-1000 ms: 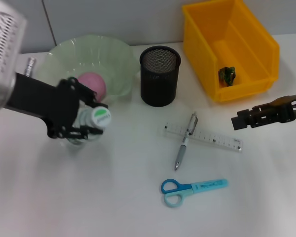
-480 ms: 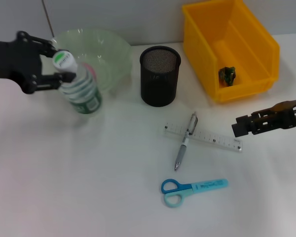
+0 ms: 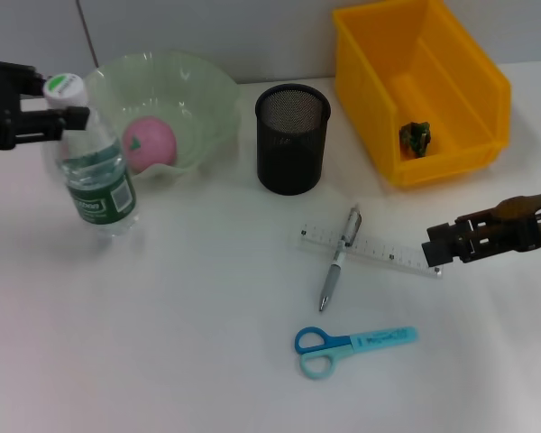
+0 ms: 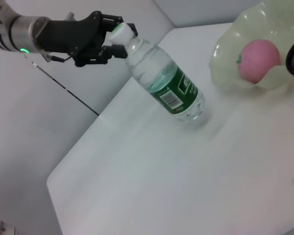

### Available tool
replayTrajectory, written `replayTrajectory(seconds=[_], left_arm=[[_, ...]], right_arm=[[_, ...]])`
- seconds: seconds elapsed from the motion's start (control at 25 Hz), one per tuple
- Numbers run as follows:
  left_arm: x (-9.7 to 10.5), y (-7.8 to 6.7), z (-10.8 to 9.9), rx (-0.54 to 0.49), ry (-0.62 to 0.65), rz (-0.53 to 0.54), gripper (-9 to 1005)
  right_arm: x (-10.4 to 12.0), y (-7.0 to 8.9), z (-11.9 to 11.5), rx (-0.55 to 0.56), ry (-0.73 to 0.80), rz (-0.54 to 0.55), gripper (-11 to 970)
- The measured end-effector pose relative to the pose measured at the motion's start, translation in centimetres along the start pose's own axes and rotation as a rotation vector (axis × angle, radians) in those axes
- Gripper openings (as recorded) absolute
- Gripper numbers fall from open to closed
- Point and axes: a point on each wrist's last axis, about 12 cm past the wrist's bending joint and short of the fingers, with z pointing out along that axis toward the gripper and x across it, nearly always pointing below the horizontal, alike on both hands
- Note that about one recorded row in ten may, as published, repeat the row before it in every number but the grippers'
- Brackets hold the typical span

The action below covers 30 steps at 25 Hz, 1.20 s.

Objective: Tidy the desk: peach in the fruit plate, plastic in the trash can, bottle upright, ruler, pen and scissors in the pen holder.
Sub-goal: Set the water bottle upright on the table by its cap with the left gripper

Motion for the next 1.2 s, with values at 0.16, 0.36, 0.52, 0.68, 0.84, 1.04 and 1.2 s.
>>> replayTrajectory(seconds=[0.16,0.36,0.52,0.68,0.84,1.04,1.2], left_arm=[[1.0,0.5,-1.2,-0.064,-0.004,-0.108,491],[2.1,1.0,-2.8,-0.134,-0.05,-0.203,496],[2.9,1.1,-3.0,-0.175,-0.082,-0.248,499],[3.6,0.8,-2.0,-0.206,-0.094,-0.273,503],[4.2,0.5,-1.0,-0.237,-0.105,-0.28,507],[4.5,0.4,0.1,-0.26,-0.086,-0.263,511],[4.8,0.2,0.6,-0.265,-0.063,-0.25,515]], right_arm=[[0.2,0.1,0.0,-0.013,0.006,-0.01,745],[0.3,0.2,0.0,-0.018,0.005,-0.021,745],[0.3,0.2,0.1,-0.02,0.007,-0.034,744],[0.2,0.2,0.2,-0.022,0.008,-0.047,744],[0.2,0.3,0.2,-0.028,0.019,-0.051,744],[0.4,0.3,0.1,-0.029,0.026,-0.046,744],[0.5,0.3,0.1,-0.028,0.025,-0.039,744]])
